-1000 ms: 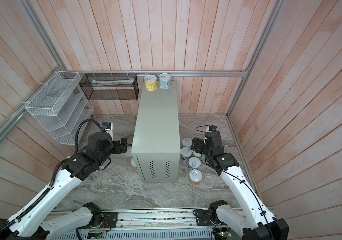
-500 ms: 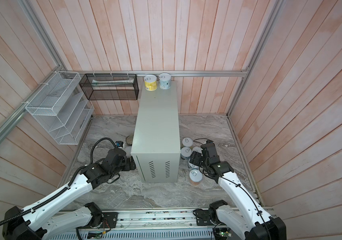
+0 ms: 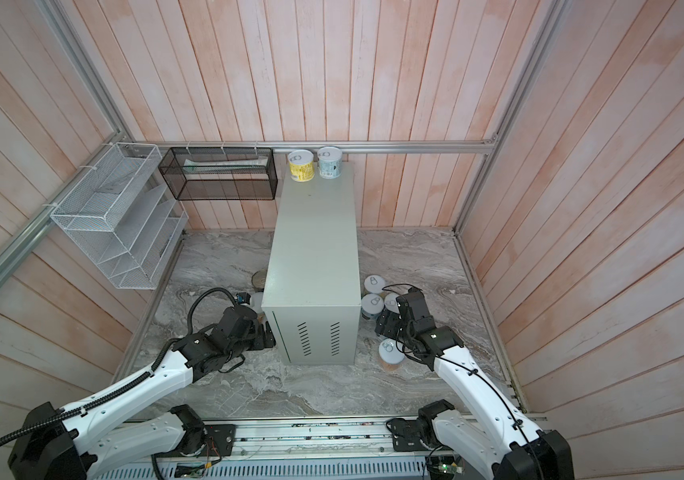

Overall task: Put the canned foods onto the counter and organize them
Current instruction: 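Lower the left gripper to the floor cans while the right gripper descends to its cans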

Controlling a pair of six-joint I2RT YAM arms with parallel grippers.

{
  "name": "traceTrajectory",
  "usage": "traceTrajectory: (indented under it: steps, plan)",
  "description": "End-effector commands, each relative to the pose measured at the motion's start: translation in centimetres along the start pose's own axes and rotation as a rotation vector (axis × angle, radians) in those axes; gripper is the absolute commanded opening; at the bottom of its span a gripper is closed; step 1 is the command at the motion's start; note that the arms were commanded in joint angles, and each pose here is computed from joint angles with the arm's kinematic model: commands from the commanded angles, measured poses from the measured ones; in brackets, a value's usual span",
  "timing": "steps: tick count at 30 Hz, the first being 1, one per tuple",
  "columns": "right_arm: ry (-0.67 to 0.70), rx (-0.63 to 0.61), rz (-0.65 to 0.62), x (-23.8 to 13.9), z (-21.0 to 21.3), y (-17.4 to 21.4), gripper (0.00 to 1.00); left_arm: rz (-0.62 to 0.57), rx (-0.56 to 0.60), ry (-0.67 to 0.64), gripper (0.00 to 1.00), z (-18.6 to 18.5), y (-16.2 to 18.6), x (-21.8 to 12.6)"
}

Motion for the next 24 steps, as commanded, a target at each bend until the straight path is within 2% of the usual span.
traceTrajectory:
  steps: [1, 13, 24]
  plan:
    - [-0.008, 0.0, 0.016, 0.2, 0.0, 0.6, 0.89, -0.009, -0.016, 0.006, 1.0, -0.2, 0.2, 0.7]
    - [-0.021, -0.013, 0.008, 0.5, 0.6, 0.2, 0.92, 0.014, 0.013, 0.007, 1.0, -0.5, 1.1, 3.7]
    - [-0.021, -0.013, -0.004, 0.4, 1.0, -0.3, 0.92, -0.002, -0.009, 0.07, 1.0, -1.1, 0.9, 5.4]
Point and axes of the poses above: each gripper's point midway between its finger pads, its own x axis out along the fingers, its own z axis along the line the jaws close on, y = z × x, the point moved 4 cm from there along -x, back along the fingers, and after that the axes turned 3 degrees about x, right-handed, at the moved point
